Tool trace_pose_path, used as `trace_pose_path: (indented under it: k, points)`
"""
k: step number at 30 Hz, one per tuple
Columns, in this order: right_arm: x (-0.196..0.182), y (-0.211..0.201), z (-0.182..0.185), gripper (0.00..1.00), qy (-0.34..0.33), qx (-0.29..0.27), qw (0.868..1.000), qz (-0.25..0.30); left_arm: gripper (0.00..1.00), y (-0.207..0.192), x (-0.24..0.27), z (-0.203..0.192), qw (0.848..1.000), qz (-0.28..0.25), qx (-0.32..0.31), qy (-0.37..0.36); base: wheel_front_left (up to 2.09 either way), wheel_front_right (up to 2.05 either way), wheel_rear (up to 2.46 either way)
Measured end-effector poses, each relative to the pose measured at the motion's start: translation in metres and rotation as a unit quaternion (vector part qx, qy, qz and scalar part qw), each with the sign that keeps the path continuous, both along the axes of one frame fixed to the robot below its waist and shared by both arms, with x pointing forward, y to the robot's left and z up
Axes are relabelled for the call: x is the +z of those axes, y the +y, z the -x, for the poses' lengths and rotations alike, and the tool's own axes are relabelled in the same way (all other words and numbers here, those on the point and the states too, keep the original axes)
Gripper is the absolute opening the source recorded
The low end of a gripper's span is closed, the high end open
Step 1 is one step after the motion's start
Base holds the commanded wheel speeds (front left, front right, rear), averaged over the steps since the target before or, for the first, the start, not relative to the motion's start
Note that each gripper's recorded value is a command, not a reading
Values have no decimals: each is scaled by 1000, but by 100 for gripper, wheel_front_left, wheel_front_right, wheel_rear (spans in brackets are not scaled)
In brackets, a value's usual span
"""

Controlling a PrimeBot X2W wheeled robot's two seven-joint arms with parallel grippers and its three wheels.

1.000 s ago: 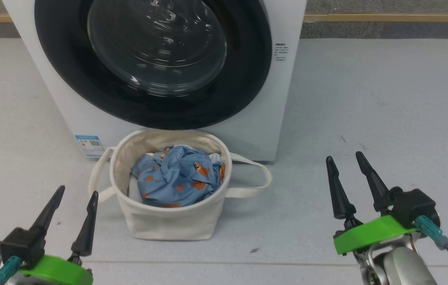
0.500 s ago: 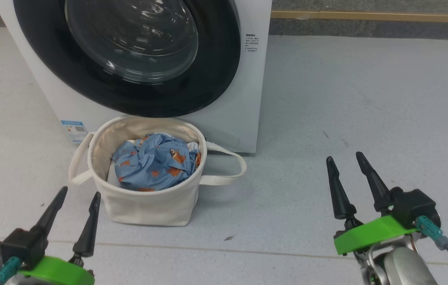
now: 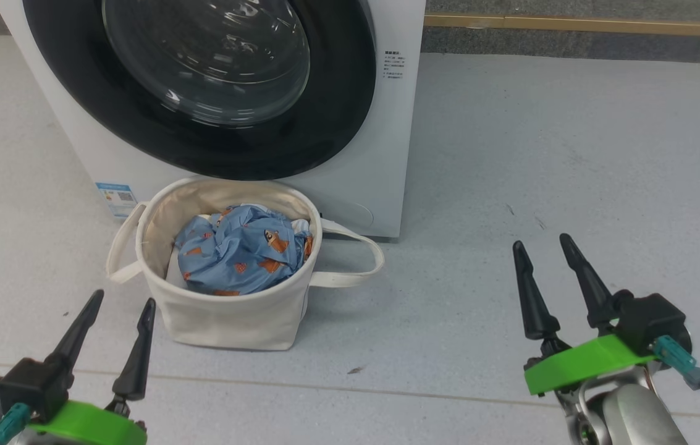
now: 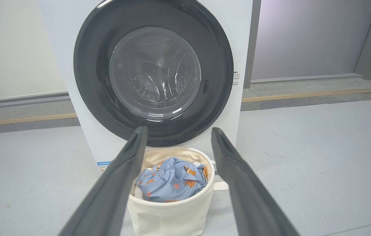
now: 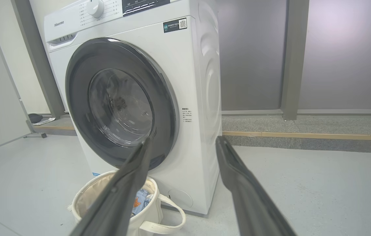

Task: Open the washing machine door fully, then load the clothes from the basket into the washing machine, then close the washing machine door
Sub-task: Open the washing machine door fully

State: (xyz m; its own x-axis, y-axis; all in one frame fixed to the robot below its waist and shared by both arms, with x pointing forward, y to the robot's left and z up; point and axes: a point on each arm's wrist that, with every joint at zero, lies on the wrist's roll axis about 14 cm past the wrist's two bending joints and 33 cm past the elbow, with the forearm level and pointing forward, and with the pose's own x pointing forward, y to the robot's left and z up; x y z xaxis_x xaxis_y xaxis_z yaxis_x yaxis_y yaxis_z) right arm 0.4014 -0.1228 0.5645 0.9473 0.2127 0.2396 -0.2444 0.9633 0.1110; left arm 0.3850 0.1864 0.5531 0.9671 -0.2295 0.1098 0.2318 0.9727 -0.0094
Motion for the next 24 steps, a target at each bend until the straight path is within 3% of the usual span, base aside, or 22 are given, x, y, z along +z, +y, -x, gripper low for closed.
trace_pose_path:
  k: [20,21,22,23,24]
  points:
    - [-1,-4,-5,100,4,-6,1000,-14,100,-6,-2,2,1000,12,-6,0,0,0,0]
    - [-1,-4,-6,94,4,-5,1000,-17,100,-6,-3,1,1000,13,-6,1,0,0,0]
    - [1,-5,-9,31,2,-6,1000,-24,100,-7,-3,1,1000,15,-6,1,0,0,0]
    - [3,-6,-12,9,0,-6,999,-36,100,-7,-3,1,1000,16,-7,2,0,0,0]
    - [7,-6,-16,0,-3,-6,999,-52,100,-8,-4,0,1000,18,-7,2,0,0,0]
